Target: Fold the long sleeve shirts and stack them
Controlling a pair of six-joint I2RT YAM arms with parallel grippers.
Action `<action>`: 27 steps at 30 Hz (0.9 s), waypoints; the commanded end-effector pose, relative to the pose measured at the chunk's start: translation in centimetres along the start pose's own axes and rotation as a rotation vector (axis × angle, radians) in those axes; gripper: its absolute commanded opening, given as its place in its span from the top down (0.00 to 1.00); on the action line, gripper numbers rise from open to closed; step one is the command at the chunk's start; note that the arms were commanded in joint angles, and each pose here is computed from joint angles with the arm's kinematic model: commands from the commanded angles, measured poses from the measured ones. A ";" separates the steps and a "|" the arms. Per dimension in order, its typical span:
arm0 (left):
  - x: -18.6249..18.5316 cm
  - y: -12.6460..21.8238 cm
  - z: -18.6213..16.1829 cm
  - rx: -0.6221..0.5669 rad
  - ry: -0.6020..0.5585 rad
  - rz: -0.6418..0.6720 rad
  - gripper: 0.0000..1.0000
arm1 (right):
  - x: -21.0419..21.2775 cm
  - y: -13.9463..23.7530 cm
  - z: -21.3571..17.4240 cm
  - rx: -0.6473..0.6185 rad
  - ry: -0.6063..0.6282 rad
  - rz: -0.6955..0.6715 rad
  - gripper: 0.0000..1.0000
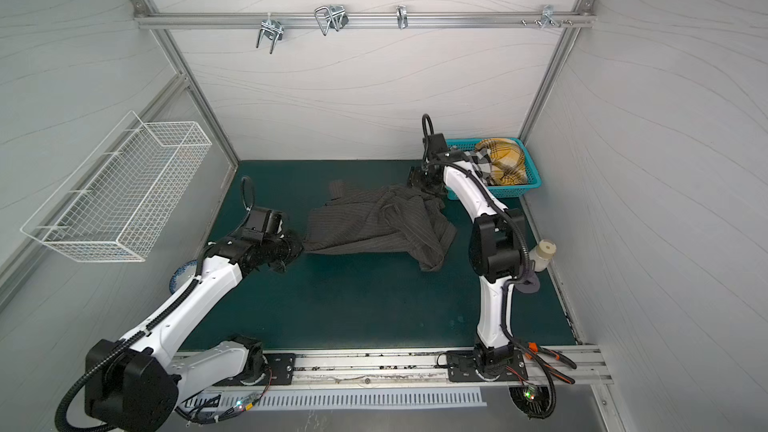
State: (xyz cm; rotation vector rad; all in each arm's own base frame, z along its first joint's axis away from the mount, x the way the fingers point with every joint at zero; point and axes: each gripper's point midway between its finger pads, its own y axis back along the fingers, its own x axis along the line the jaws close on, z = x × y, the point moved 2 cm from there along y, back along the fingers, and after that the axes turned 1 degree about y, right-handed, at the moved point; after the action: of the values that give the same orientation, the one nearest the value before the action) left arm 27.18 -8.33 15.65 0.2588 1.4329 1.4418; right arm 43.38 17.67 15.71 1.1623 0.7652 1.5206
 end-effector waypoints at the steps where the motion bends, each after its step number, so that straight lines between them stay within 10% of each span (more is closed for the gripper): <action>1: -2.8 0.5 2.3 -0.009 0.019 -0.056 1.00 | -0.7 7.9 -6.0 -0.085 0.081 -0.090 0.09; 8: -6.1 -1.1 5.6 0.035 0.015 -0.096 1.00 | -5.5 7.4 -19.0 -0.010 0.078 -0.160 0.04; 15: -7.9 -0.3 6.9 0.014 -0.017 -0.140 1.00 | -6.5 4.4 -20.7 0.068 0.073 -0.225 0.11; 27: -10.3 1.3 9.2 -0.054 -0.056 -0.184 1.00 | -8.2 1.3 -20.1 0.145 0.021 -0.352 0.78</action>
State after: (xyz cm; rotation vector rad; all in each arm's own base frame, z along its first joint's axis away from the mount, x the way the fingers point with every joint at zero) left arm 36.54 -10.40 22.51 0.1576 1.3940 1.3093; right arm 24.29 11.78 8.29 1.0518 1.0468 1.2346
